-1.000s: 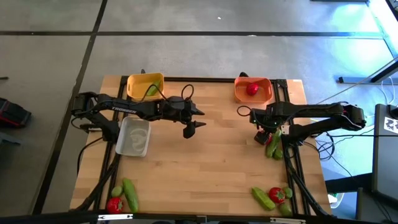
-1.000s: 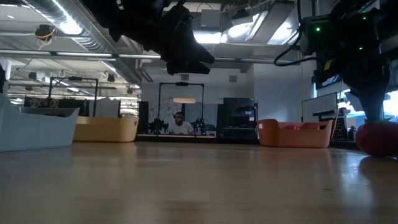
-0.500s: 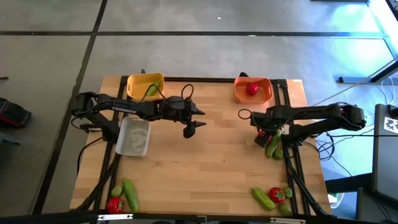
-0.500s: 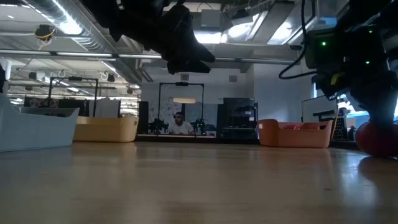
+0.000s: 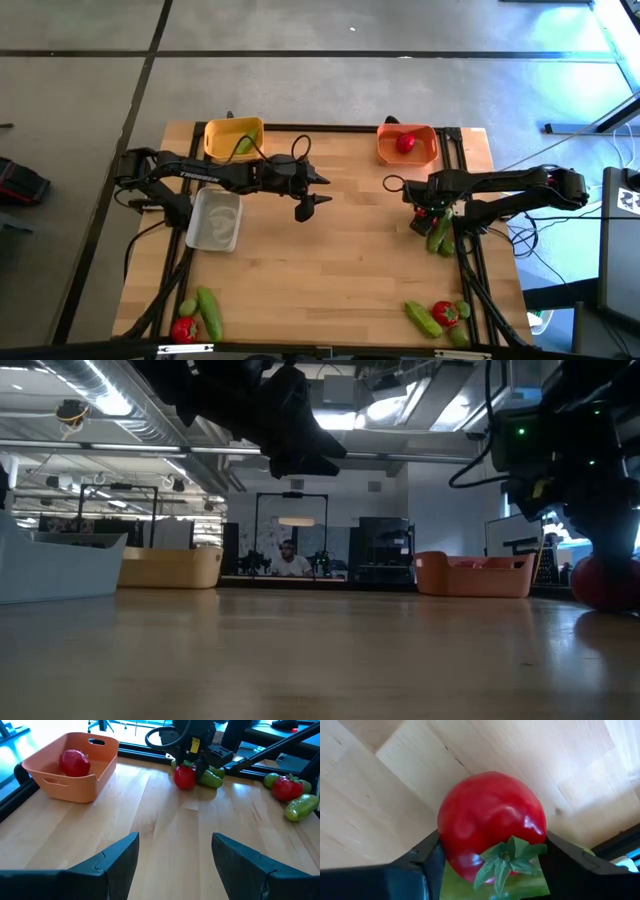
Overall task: Sort produce into baskets
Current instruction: Put the top red tomato into the orange bin
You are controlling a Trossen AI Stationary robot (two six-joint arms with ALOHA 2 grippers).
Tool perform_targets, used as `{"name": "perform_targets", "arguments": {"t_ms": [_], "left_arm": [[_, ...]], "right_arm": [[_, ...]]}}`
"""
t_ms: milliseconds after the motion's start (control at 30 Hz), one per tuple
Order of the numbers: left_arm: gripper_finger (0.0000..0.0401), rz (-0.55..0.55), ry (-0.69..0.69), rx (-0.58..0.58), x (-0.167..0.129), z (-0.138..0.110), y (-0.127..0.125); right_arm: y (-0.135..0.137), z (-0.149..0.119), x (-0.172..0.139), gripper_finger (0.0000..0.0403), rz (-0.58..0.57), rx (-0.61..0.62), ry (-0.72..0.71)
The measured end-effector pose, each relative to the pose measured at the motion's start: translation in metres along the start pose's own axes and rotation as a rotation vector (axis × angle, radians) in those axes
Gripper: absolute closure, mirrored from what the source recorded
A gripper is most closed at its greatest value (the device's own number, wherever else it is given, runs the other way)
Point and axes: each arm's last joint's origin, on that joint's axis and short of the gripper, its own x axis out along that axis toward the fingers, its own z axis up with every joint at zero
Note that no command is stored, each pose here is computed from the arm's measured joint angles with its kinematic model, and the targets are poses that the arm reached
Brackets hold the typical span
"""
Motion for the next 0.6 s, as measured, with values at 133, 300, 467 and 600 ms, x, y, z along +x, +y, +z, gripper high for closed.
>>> {"name": "perform_targets", "arguments": {"t_ms": [133, 300, 467, 600], "left_arm": [[0.0156, 0.000, 0.000, 0.000, 0.000, 0.000, 0.000], [0.0156, 0.000, 0.000, 0.000, 0.000, 0.000, 0.000], [0.0156, 0.000, 0.000, 0.000, 0.000, 0.000, 0.000], [0.0156, 0.000, 0.000, 0.000, 0.000, 0.000, 0.000]], "right_arm": [[0.003, 0.007, -0.011, 0.0158, -0.018, -0.007, -0.064], [0.009, 0.018, -0.035, 0.0155, -0.063, -0.037, -0.196], [0.006, 0.031, -0.059, 0.0157, -0.106, -0.030, -0.312], [-0.003, 0.041, -0.073, 0.0156, -0.142, -0.013, -0.382]]}}
